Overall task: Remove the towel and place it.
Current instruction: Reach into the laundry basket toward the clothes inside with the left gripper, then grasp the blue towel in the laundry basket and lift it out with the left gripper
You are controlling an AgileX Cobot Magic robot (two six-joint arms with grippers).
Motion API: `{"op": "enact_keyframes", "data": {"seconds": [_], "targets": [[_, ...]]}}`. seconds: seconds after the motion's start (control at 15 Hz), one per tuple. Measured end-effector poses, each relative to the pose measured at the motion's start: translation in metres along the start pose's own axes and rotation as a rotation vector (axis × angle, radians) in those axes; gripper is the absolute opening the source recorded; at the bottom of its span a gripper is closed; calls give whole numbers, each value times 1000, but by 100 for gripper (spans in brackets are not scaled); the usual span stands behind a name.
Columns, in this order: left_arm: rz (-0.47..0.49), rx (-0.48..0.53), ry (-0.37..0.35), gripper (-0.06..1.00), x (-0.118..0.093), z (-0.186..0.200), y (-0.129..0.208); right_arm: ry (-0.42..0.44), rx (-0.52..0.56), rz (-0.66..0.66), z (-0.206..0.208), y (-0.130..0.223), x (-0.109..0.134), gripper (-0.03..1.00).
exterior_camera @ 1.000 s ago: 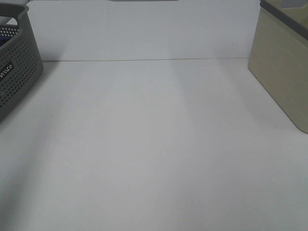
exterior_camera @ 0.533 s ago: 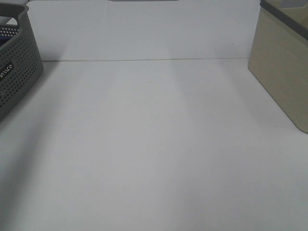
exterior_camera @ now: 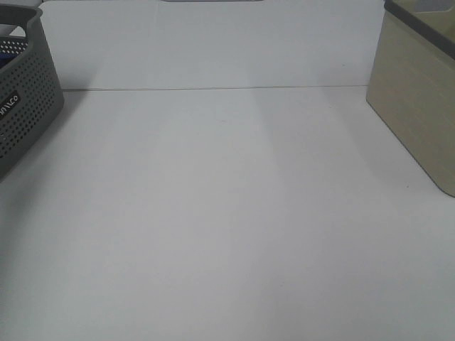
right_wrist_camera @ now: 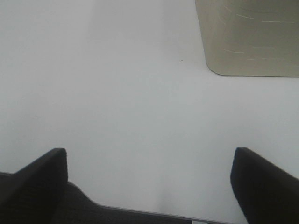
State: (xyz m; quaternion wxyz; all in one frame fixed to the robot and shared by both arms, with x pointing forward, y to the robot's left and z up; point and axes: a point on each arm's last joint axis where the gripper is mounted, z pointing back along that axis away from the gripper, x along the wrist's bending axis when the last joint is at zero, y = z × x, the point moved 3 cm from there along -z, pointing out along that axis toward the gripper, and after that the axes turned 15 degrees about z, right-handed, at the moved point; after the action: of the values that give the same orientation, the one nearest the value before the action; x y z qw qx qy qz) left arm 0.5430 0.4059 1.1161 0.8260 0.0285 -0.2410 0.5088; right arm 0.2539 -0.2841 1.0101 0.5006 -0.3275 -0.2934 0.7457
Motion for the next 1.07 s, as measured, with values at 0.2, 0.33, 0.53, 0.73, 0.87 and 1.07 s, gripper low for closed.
{"op": "enact_keyframes", "data": {"seconds": [0.2, 0.33, 0.53, 0.73, 0.87, 1.07], "targets": [[13, 5, 1, 99, 27, -28, -16, 0, 0, 0, 0, 0, 0, 91], [5, -16, -18, 99, 40, -54, -33, 0, 0, 0, 0, 0, 0, 91], [-17, -12, -16, 99, 54, -113, -60, 0, 0, 0, 0, 0, 0, 91], [-60, 19, -1, 99, 53, -150, -66, 0, 0, 0, 0, 0, 0, 91], [-89, 33, 5, 99, 52, -175, -69, 0, 0, 0, 0, 0, 0, 91], [-134, 49, 24, 99, 47, -205, -72, 0, 0, 0, 0, 0, 0, 91]]}}
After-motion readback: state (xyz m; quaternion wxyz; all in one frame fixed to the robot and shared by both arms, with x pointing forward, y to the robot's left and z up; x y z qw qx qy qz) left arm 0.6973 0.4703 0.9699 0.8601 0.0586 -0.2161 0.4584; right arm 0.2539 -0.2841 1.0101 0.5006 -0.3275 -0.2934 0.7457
